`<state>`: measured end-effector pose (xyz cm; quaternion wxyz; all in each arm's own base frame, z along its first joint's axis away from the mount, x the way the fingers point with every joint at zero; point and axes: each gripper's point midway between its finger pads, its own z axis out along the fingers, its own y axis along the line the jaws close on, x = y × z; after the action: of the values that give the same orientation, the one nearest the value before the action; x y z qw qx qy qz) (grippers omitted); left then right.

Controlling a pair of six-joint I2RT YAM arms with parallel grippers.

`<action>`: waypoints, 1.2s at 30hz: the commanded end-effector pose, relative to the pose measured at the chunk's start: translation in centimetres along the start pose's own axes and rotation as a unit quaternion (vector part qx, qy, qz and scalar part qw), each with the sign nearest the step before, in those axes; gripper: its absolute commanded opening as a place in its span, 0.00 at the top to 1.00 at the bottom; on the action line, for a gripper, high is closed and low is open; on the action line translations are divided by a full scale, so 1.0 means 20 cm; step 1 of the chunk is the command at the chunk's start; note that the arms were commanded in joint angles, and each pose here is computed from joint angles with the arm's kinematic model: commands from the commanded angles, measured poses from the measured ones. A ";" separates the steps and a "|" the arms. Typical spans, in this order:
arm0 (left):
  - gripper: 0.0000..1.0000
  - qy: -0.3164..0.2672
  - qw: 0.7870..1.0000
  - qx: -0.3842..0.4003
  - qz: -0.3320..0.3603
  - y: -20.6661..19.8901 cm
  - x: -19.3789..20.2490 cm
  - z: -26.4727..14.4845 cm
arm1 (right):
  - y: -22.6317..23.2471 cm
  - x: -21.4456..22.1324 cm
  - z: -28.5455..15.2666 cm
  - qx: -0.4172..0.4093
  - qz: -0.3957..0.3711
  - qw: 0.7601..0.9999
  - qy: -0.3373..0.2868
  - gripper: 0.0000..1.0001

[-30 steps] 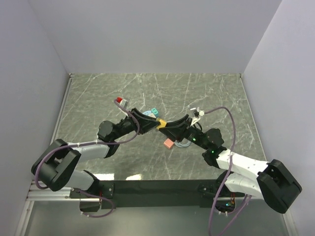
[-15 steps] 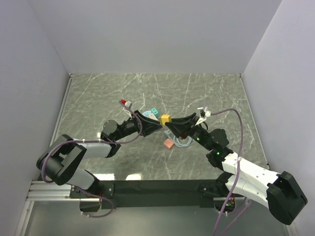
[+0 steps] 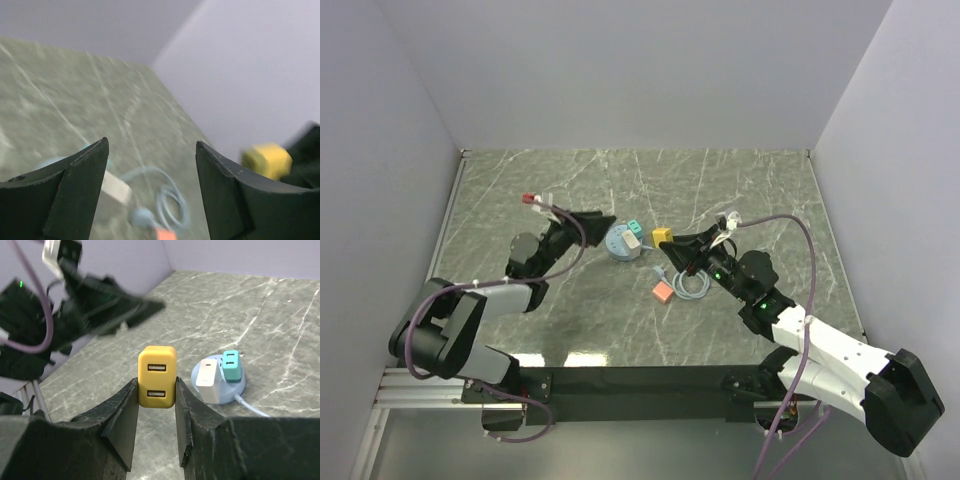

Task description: Insert the plug

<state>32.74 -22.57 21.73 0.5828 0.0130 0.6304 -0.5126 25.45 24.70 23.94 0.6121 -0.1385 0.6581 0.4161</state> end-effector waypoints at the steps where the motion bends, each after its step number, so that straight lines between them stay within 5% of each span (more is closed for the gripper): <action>1: 0.25 -0.052 0.987 -0.116 0.094 0.24 -0.17 0.13 | 0.01 -0.13 0.02 0.002 -0.017 0.999 -0.032 1.00; 12: 0.28 0.025 0.975 -0.204 0.088 0.62 0.04 0.31 | 0.01 -0.11 0.03 -0.001 -0.022 1.000 -0.020 1.00; 27: 0.29 0.120 0.959 -0.248 0.058 0.74 0.44 0.28 | -0.30 0.27 0.03 0.142 0.016 0.985 0.099 1.00; 36: 0.30 0.143 0.949 -0.275 0.055 0.81 0.55 0.23 | -0.31 0.35 0.01 0.144 0.027 0.982 0.123 1.00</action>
<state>42.24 -23.68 4.09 0.4926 -0.0434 0.8225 -0.2809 27.53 23.06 13.69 0.5127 -0.0949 0.7966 0.3060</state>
